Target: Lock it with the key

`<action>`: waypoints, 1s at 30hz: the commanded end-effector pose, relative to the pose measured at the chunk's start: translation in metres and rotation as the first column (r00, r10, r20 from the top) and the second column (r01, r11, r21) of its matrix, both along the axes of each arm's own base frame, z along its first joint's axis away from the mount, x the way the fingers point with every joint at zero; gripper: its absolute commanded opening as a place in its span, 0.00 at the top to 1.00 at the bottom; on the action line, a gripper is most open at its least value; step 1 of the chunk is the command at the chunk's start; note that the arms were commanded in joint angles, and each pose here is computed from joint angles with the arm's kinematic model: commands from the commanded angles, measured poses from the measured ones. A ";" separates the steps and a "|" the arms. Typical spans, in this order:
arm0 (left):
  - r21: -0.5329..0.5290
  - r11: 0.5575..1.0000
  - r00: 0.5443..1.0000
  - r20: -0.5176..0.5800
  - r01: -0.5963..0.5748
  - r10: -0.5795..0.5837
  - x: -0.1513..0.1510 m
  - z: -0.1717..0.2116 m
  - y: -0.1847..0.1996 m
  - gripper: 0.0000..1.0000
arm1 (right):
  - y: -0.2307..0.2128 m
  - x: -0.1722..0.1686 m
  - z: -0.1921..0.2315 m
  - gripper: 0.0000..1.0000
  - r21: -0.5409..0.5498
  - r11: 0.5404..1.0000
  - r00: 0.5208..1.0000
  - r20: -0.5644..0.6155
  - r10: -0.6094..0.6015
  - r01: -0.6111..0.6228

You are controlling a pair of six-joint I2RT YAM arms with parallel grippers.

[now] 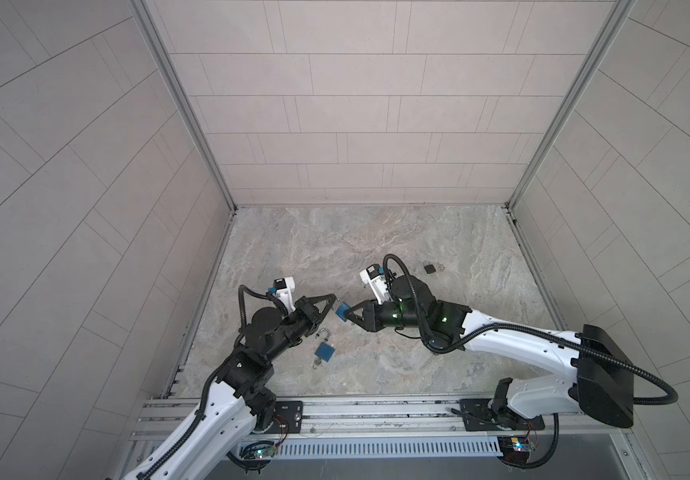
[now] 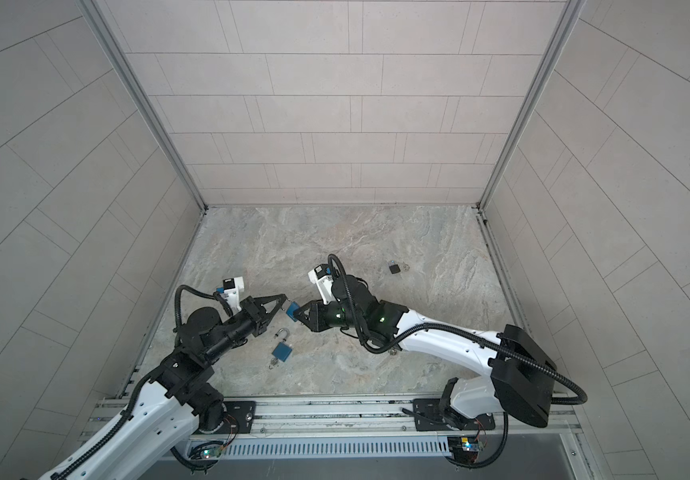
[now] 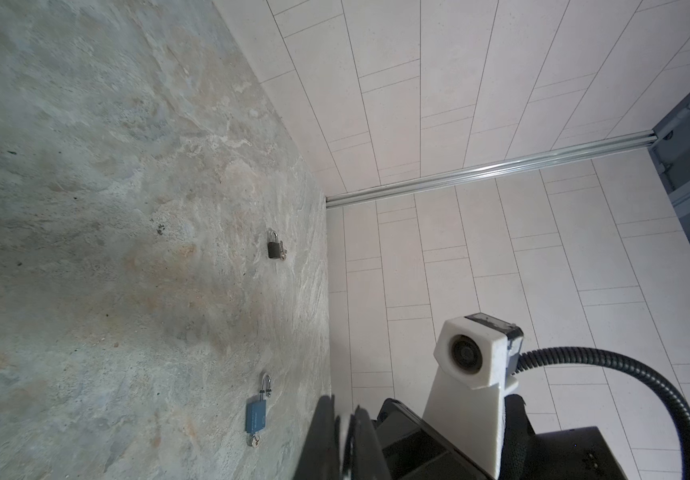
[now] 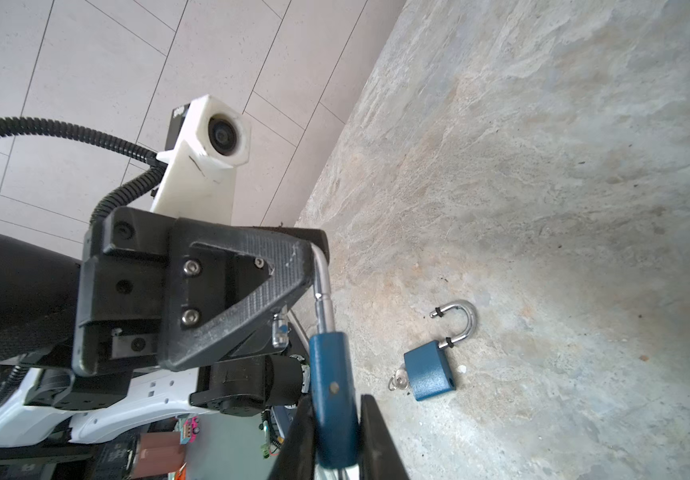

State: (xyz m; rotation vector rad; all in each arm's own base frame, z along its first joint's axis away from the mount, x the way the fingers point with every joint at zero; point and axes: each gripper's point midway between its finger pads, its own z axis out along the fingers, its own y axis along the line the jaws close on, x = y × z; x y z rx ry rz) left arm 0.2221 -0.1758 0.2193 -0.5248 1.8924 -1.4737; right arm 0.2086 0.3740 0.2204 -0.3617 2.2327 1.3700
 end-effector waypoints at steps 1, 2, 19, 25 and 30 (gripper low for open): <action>0.049 0.997 0.995 0.077 0.067 -0.070 -0.008 -0.008 -0.007 1.00 | -0.020 0.022 0.028 1.00 0.069 0.990 0.993 -0.028 -0.118 0.120; 0.047 0.997 0.994 0.082 0.067 -0.071 -0.008 -0.009 -0.007 1.00 | -0.023 0.024 0.031 1.00 0.082 0.989 0.992 -0.031 -0.121 0.123; 0.055 0.994 0.984 0.144 0.099 -0.106 -0.009 -0.003 -0.013 1.00 | -0.033 0.022 0.045 1.00 0.123 0.991 0.998 -0.054 -0.038 0.044; 0.068 0.990 0.980 0.146 0.125 -0.134 -0.008 -0.005 -0.018 1.00 | -0.031 0.024 0.054 1.00 0.146 0.989 0.998 -0.060 0.013 -0.004; 0.073 0.989 0.977 0.158 0.130 -0.140 -0.007 -0.007 -0.020 1.00 | -0.030 0.029 0.057 1.00 0.148 0.989 0.995 -0.088 0.039 -0.025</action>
